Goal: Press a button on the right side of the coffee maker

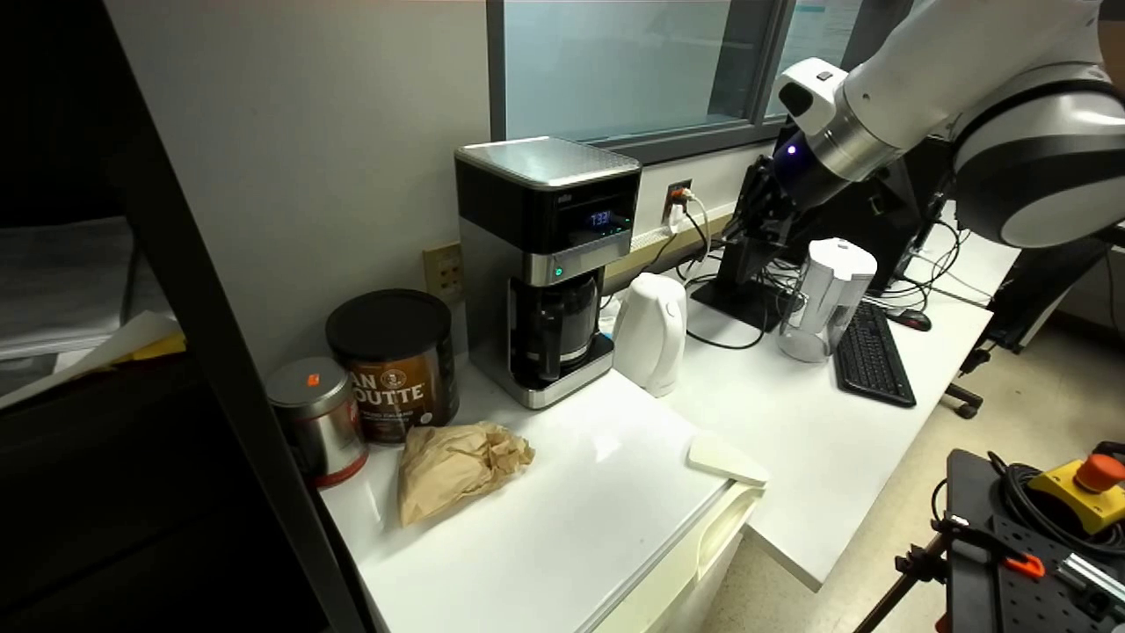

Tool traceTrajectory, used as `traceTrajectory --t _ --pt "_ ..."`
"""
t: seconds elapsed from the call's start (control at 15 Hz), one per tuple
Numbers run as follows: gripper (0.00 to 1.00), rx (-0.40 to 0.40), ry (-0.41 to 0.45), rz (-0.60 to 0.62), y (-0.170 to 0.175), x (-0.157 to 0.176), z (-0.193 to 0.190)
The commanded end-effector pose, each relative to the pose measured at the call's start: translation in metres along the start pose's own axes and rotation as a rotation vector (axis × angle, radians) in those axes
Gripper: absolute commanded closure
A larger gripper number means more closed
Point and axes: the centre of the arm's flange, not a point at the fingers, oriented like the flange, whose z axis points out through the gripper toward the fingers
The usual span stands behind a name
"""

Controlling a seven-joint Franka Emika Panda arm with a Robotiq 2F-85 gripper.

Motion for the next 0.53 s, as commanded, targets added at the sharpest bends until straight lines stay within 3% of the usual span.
traceTrajectory --t 0.0,0.47 --pt "1.00 -0.043 0.046 -0.019 0.004 0.026 0.025" --pt "1.00 -0.056 0.100 -0.045 -0.004 0.060 0.048"
